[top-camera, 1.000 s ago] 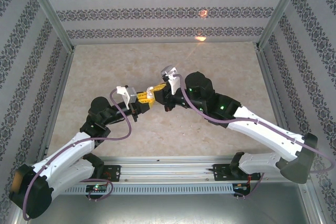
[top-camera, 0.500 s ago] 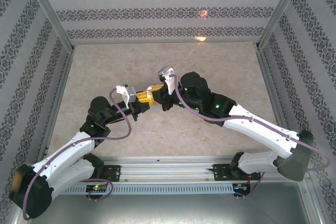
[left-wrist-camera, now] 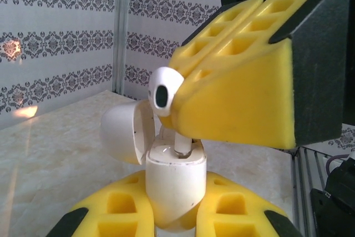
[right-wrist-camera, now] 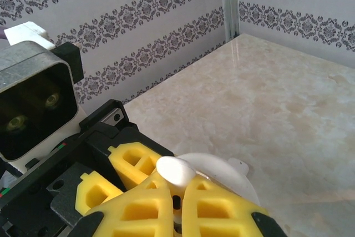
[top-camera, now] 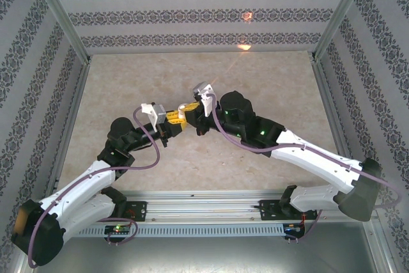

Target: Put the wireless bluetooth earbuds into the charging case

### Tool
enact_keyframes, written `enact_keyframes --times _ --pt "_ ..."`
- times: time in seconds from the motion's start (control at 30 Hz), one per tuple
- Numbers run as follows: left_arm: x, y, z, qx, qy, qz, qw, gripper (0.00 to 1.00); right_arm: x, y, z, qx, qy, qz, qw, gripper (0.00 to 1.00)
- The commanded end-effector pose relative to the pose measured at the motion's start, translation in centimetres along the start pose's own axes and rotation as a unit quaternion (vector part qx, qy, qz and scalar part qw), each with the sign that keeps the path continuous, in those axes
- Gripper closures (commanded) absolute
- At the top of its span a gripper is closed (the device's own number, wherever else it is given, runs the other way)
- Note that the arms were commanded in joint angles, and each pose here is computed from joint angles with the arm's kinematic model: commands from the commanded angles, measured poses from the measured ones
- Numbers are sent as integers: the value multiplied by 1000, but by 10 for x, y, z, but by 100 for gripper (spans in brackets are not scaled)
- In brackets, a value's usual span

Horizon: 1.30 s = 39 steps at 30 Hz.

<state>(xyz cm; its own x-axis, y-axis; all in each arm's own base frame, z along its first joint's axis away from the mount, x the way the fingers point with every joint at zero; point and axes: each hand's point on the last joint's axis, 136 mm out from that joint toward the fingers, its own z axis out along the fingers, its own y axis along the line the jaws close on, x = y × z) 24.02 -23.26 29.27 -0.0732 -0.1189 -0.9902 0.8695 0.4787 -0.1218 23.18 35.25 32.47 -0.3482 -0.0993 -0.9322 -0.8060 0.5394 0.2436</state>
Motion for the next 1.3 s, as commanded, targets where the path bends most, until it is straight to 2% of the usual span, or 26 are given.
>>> enact_keyframes --times 0.0,0.37,0.6,0.97,1.27 --pt "-42 -6 -4 4 -66 36 997 100 29 -5 2 14 33 -12 999 91" --pt "-47 -3 -4 -4 -74 41 996 100 43 -4 3 14 47 -14 999 90" --pt "-46 -3 -3 -3 -72 41 997 100 40 -6 0 19 39 -15 999 83" --pt "-44 -4 -3 0 -69 42 997 100 33 -6 3 24 44 -12 999 79" --pt "-41 -5 -2 6 -61 40 997 100 22 -4 8 27 76 -5 997 83"
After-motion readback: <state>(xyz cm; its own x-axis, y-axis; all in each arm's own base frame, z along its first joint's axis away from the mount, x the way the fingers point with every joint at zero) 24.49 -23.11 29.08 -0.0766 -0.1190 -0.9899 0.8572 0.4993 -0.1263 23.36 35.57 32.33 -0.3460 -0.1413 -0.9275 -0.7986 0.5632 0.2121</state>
